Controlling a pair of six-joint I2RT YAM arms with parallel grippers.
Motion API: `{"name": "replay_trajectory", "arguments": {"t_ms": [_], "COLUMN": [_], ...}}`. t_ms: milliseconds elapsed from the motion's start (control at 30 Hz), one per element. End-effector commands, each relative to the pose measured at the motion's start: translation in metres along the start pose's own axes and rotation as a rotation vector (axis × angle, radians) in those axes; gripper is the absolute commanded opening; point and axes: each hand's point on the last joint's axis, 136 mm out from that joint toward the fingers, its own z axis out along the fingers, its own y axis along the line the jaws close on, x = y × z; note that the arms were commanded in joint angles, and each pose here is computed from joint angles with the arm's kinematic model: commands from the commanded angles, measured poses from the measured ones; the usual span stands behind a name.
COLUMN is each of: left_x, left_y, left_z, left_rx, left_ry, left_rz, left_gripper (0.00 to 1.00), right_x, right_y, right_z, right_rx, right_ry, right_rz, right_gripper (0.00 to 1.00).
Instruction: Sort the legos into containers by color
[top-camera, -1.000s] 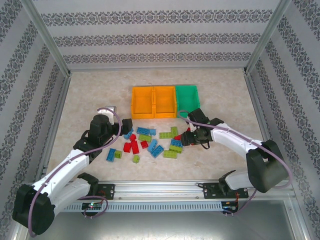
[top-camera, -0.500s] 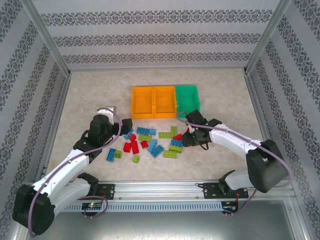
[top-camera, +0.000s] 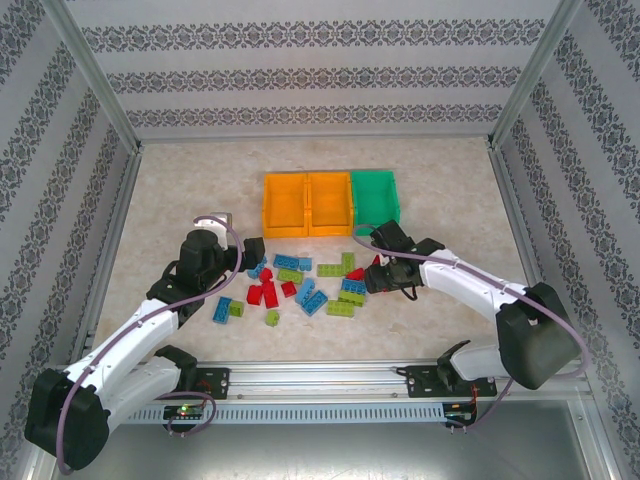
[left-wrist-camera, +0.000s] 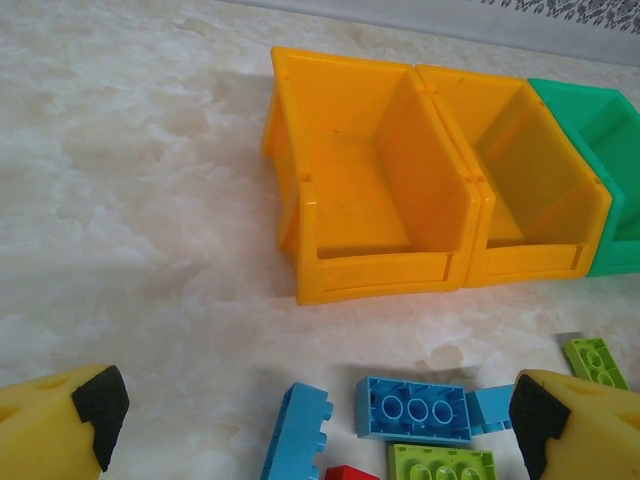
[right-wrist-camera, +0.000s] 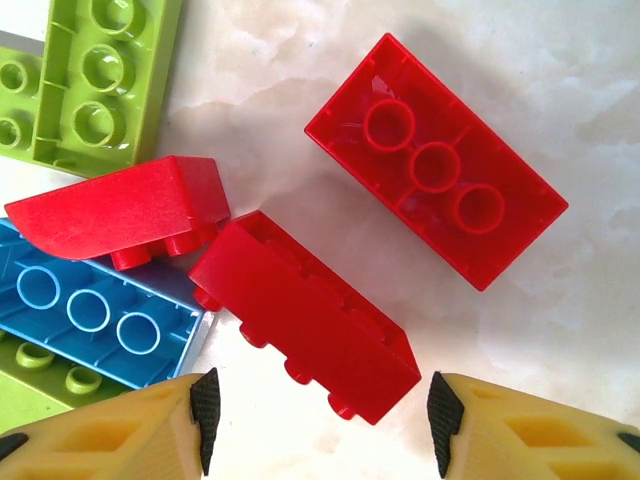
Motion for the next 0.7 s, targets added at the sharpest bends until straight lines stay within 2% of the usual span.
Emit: {"name": "replay_trajectory", "arguments": {"t_ms": [0,300,667], "left_x": [-0.006,-0.004,-0.004], "left_y": [-0.008,-0.007,-0.007], "left_z": [-0.003,-0.004,-0.004], "left_rx": [0.033,0.029,0.032], "left_ry": [-0.031,-0.035,-0.039], "left_rz": [-0.006,-0.007,-0.005], "left_gripper": [1.0,1.0,1.0], "right_x": [-0.003,-0.003,0.009], "right_y": [0.002,0.009,0.009], "right_z": [0.001,0.009,0.01], "right_rx": [0.018,0.01,0.024], "right_ry": [0.02,0.055,0.083], "right_rz": [-0.03,-0.048,-0.055], "right_gripper": [0.61,0.62,0.52]}}
